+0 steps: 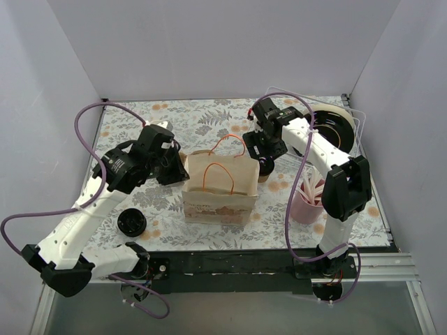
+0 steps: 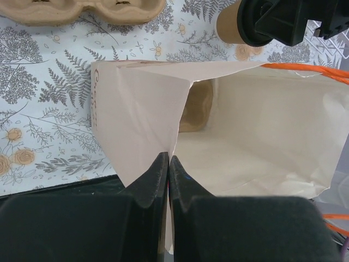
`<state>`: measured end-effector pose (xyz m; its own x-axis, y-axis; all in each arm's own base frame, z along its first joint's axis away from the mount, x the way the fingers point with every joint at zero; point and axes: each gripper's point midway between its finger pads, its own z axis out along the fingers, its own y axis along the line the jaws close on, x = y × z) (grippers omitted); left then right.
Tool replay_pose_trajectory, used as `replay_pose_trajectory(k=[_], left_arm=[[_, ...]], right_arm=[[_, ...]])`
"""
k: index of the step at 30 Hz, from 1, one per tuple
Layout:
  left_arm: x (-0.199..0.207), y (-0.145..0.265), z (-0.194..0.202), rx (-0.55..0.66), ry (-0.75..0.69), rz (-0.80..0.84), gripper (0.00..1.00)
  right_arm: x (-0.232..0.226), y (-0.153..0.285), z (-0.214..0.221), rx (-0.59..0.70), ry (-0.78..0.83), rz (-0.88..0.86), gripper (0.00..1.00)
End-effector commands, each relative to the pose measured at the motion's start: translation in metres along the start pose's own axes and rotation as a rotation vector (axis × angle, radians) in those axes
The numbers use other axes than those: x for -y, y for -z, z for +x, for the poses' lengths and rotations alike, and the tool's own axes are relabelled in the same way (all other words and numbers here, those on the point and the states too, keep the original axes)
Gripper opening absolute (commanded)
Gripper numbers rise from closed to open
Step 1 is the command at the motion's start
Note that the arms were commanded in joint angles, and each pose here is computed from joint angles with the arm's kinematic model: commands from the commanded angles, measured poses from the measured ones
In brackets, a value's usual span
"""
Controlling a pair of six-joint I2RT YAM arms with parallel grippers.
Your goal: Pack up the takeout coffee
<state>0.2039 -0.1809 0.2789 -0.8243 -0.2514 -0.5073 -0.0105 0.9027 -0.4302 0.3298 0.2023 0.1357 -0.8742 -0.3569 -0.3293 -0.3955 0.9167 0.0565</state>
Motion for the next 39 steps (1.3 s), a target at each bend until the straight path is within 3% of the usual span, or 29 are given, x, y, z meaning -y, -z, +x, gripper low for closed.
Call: replay_pose_trajectory(k=[1, 30, 33, 39], left_arm=[[-0.009, 0.012, 0.001, 0.043, 0.039, 0.007, 0.00], [-0.018, 0.014, -0.002, 0.063, 0.026, -0.042, 0.00], [-0.017, 0.015, -0.004, 0.068, 0.023, -0.037, 0.00], [-0.010, 0.015, -0.010, 0.097, 0.019, -0.004, 0.00]], right_arm=[[-0.002, 0.001, -0.004, 0.022, 0.012, -0.022, 0.84], [0.004, -0.024, -0.012, 0.038, 0.010, 0.020, 0.90], [0.010, -0.025, -0.012, 0.047, 0.006, 0.050, 0.88], [0.012, -0.020, -0.012, 0.061, 0.022, 0.059, 0.68]])
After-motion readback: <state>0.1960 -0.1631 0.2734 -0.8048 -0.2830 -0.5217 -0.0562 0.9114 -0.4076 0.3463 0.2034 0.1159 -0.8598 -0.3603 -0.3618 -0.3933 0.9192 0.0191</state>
